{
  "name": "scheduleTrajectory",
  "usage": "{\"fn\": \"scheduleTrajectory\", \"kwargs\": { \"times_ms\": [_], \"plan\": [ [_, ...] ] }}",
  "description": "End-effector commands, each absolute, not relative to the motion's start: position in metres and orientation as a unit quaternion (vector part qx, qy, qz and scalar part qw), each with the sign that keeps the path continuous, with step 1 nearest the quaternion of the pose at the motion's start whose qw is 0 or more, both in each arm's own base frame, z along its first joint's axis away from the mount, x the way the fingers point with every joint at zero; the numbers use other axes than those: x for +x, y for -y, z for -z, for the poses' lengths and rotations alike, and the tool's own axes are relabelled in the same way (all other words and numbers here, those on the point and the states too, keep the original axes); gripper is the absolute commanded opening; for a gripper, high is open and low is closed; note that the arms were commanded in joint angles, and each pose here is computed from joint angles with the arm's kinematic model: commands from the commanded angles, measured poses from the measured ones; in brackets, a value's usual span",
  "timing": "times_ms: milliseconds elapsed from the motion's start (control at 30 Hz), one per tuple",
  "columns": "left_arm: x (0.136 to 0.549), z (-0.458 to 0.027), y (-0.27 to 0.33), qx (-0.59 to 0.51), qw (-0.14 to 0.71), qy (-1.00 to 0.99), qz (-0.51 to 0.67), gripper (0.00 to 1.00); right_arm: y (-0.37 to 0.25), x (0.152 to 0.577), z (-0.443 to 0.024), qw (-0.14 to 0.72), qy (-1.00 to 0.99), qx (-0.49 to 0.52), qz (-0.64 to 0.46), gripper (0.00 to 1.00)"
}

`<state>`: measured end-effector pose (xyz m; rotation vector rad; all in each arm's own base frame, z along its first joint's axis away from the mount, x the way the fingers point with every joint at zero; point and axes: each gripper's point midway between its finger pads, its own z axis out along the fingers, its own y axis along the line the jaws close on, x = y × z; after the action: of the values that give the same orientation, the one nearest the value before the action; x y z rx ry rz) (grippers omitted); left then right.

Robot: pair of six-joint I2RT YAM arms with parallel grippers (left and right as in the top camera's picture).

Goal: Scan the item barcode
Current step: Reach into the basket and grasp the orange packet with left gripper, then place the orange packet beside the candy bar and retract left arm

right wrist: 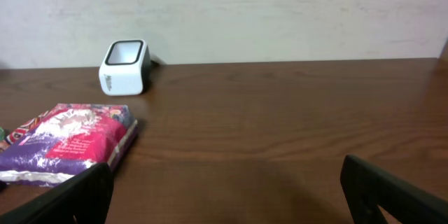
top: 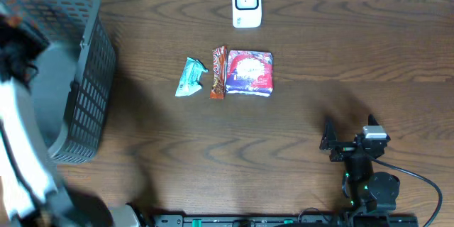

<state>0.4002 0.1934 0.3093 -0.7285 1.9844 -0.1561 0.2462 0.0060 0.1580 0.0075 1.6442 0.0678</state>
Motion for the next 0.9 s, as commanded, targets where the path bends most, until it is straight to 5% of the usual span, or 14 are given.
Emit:
{"fn": "scheduleTrajectory", "kwargs": {
  "times_ms": [0, 167, 367, 533, 867],
  "plan": [
    [0.378, -0.385, -0.129, -0.288, 0.538, -0.765, 0.207, 0.07, -0.003, 0.246, -0.157, 0.68, -0.732, 0.013, -0.029, 0.99],
    [0.339, -0.451, -0.021, -0.168, 0.576, -0.746, 0.288, 0.07, -0.003, 0.246, -0.157, 0.68, -0.732, 0.014, -0.029, 0.99],
    [0.296, -0.46, 0.119, 0.095, 0.557, -0.755, 0.333, 0.07, -0.003, 0.246, -0.157, 0.68, -0.732, 0.014, -0.029, 0.99],
    [0.28, -0.412, 0.192, 0.243, 0.492, -0.777, 0.309, 0.07, -0.003, 0.246, -0.157, 0.68, -0.732, 0.014, -0.029, 0.99],
    [0.366, -0.256, 0.205, 0.203, 0.359, -0.905, 0.101, 0.07, -0.003, 0.246, -0.157, 0.68, -0.732, 0.014, -0.029, 0.99]
  ]
}}
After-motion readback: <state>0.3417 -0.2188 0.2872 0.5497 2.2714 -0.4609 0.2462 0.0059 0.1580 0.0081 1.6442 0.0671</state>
